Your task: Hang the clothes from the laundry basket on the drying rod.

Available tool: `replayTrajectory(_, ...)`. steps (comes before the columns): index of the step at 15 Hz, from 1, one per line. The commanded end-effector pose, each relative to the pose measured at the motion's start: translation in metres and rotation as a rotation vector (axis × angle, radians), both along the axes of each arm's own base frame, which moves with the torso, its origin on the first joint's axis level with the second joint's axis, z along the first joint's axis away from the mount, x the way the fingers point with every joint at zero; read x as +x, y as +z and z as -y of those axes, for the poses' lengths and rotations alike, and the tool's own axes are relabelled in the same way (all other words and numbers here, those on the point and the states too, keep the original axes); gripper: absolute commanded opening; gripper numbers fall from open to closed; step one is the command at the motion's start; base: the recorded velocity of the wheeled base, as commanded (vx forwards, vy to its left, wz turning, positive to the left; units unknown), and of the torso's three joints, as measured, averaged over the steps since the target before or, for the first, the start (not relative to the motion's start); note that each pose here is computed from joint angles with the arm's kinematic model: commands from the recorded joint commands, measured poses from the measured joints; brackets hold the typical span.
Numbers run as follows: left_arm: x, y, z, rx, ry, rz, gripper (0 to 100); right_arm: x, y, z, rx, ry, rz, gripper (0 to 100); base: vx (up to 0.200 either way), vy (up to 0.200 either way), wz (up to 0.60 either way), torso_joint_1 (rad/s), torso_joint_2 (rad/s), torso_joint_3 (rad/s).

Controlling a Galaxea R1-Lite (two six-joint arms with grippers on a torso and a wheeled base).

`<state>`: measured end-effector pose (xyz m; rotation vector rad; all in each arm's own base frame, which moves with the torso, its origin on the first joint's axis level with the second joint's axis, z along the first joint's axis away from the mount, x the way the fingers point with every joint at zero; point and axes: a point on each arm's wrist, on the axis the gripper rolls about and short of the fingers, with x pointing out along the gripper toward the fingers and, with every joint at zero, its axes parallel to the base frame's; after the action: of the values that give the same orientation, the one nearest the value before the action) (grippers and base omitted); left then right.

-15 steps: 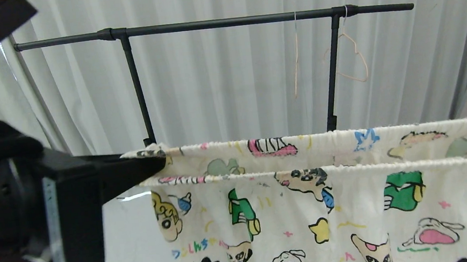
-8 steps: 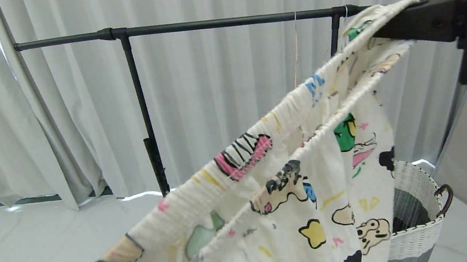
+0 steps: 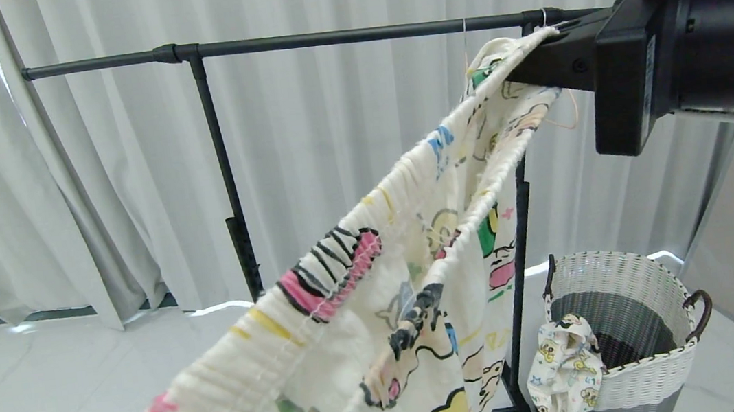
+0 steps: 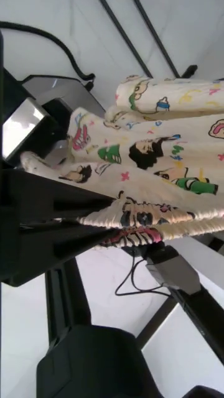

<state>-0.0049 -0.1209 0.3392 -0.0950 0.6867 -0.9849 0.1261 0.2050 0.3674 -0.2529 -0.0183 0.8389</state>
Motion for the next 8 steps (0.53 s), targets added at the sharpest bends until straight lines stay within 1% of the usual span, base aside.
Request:
replayTrajectory(1,0.012,-0.003,0.003,0.026,0.092,0.026,0,-0.002,0.001,0.003,0.002,-0.004,0.002,0,0.0,0.0,0.0,0.0,0.0,0.0)
replayTrajectory(3,0.032,-0.003,0.001,0.097,0.19,0.128,0,-0.002,0.003,0.015,-0.017,-0.04,-0.008,0,0.0,0.0,0.0,0.0,0.0,0.0)
replayTrajectory(4,0.053,-0.004,0.001,0.167,0.29,0.196,0,-0.006,0.005,0.028,-0.032,-0.056,-0.017,0,0.0,0.0,0.0,0.0,0.0,0.0)
replayTrajectory(5,0.07,-0.004,0.005,0.199,0.371,0.226,0,-0.01,0.006,0.037,-0.04,-0.066,-0.022,0,0.0,0.0,0.0,0.0,0.0,0.0)
replayTrajectory(6,0.084,-0.002,0.011,0.18,0.43,0.251,0,-0.015,0.007,0.045,-0.05,-0.067,-0.03,0,0.0,0.0,0.0,0.0,0.0,0.0)
replayTrajectory(8,0.107,0.003,0.028,0.122,0.49,0.316,0,-0.024,0.005,0.059,-0.089,-0.069,-0.054,0,0.0,0.0,0.0,0.0,0.0,0.0)
